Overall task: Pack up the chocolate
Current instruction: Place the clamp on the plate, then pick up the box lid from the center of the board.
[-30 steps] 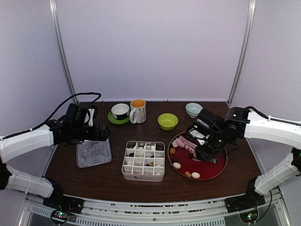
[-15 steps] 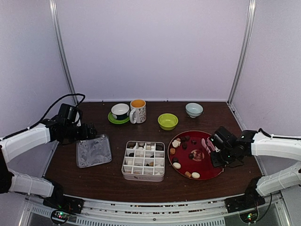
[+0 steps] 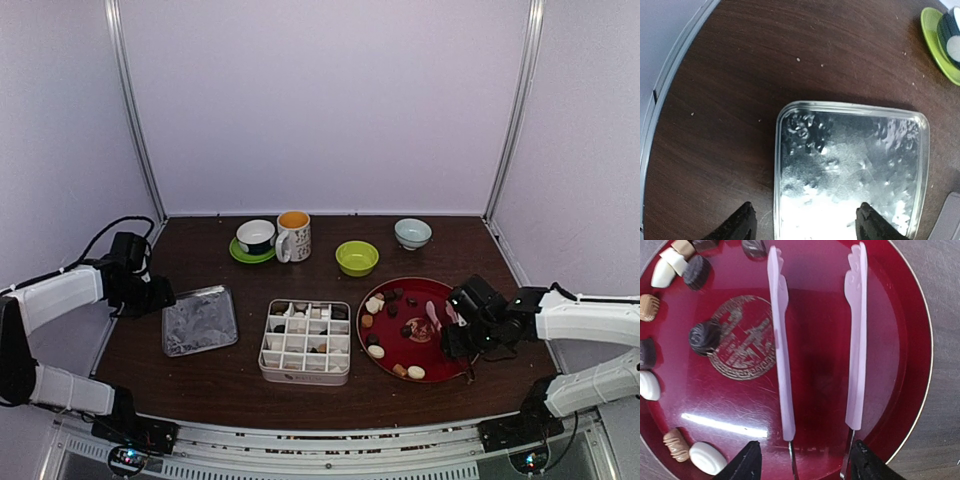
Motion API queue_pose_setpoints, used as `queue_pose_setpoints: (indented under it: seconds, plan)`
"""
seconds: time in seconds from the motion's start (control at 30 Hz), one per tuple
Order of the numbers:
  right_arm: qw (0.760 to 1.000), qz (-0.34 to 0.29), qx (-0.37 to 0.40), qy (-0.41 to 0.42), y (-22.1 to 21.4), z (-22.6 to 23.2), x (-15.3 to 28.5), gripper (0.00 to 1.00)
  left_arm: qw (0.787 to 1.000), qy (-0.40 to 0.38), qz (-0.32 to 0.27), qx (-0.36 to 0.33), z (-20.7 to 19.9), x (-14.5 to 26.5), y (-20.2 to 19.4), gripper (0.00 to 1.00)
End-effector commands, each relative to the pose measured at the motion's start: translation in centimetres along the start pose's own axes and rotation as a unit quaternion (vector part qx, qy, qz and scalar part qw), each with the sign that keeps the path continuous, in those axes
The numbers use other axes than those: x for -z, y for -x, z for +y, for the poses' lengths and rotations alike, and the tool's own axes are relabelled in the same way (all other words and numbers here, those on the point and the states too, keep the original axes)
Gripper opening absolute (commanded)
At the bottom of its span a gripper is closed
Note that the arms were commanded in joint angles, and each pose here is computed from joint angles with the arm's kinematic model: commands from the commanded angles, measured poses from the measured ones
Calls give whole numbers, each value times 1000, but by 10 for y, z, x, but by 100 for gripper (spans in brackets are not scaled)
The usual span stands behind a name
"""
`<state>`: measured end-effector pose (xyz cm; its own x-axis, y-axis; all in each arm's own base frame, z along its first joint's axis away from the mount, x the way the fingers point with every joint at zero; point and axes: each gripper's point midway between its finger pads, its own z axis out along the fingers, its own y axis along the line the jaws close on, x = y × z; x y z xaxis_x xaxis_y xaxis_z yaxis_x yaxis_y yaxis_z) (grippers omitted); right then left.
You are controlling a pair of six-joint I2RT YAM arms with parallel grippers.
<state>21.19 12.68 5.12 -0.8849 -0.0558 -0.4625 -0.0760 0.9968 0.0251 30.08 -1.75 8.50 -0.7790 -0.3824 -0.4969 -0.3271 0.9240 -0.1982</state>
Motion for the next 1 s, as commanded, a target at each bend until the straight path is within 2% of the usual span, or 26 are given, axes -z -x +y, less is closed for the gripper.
queue_pose_setpoints:
  seconds: [0.0, 0.13, 0.33, 0.43, 0.57, 0.8, 0.97]
  plan:
    - [998, -52, 4, 32, 32, 13, 22, 63, 1000, 9, 19, -1, 6, -9, -7, 65]
    - [993, -97, 5, 68, 51, 22, 43, 65, 998, 38, 46, 12, 18, -18, -14, 48]
    - [984, -135, 18, 113, 66, 34, 68, 66, 997, 35, 70, 21, 21, -33, -23, 44]
    - [984, -134, 23, 118, 68, 36, 71, 67, 995, 46, 81, 26, 25, -39, -28, 34]
    - [981, -134, 29, 134, 70, 43, 75, 67, 993, 46, 99, 33, 25, -49, -36, 32]
    - [979, -140, 27, 145, 74, 47, 80, 67, 993, 57, 96, 38, 30, -49, -35, 31]
    - [977, -145, 27, 151, 78, 49, 85, 66, 989, 63, 129, 38, 29, -51, -40, 31]
